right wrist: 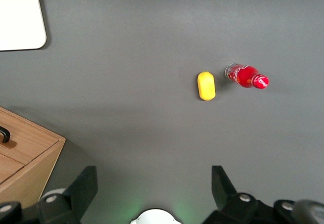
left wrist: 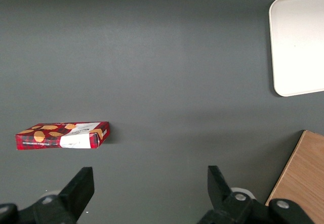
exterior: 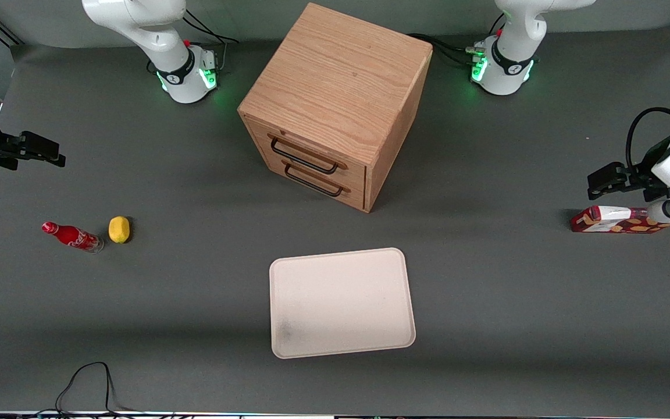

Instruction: Place coke bottle on tray

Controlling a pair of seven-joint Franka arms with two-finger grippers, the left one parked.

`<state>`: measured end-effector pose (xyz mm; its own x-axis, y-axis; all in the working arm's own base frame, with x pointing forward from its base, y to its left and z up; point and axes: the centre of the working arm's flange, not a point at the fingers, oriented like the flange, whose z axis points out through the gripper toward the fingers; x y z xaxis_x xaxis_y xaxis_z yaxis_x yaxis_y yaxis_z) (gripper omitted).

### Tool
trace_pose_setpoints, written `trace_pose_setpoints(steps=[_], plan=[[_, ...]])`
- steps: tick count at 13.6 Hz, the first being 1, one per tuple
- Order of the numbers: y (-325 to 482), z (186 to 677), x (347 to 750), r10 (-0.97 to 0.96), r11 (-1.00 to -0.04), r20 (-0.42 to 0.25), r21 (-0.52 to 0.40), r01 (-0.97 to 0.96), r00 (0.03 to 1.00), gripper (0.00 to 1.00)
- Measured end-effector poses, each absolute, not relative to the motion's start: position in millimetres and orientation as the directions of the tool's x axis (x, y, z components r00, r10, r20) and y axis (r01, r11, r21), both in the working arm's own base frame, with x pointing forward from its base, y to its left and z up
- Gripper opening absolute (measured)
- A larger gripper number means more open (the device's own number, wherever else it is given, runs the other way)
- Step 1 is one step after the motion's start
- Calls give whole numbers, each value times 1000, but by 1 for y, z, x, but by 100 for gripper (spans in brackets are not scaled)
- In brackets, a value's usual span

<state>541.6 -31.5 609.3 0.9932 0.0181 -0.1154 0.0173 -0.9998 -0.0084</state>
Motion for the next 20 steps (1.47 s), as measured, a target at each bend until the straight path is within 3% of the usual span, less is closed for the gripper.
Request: trace_pose_setpoints(steps=[12,16,20], plan=[[-47,612,535,-11,-1000,-147,-8,-12,989,100],[-86,613,531,-20,-998,-155,54,-12,988,100],[-181,613,523,24,-998,-108,57,31,994,100]])
